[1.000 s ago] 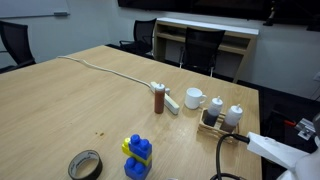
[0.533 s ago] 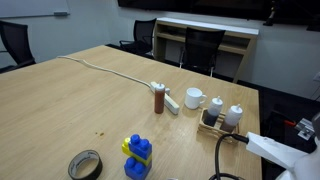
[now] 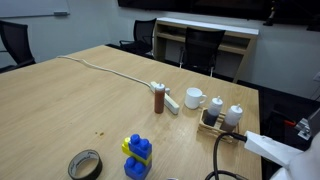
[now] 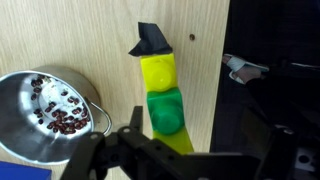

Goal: Stack the two stacks of building blocks together

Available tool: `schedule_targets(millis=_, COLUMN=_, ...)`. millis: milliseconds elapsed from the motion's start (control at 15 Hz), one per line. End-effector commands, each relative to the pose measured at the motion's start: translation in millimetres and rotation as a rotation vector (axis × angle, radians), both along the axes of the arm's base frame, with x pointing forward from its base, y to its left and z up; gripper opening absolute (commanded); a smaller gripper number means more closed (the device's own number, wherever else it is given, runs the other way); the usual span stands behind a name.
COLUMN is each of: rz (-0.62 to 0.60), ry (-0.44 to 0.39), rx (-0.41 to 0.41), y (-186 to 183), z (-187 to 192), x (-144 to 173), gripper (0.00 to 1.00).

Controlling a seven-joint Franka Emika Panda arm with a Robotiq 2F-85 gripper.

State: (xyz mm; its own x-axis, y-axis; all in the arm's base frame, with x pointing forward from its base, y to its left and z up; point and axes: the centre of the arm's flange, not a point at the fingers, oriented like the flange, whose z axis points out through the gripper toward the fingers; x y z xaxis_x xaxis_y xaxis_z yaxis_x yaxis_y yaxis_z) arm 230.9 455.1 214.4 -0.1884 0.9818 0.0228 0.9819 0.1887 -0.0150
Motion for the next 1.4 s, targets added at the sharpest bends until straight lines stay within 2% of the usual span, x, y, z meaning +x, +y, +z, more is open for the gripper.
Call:
schedule_targets(millis=0, rz=-0.004, ry=-0.002, rx=0.006, y=1, z=-3, x=5, gripper=1.00)
schedule_targets(millis=933, rz=0.001, ry=0.007, rx=0.005, y=3, z=-1, x=0, gripper=1.00)
schedule_targets(millis=1333, rz=-0.024, ry=-0.002, rx=0.042, y=-2, z=-33, x=14, gripper=1.00)
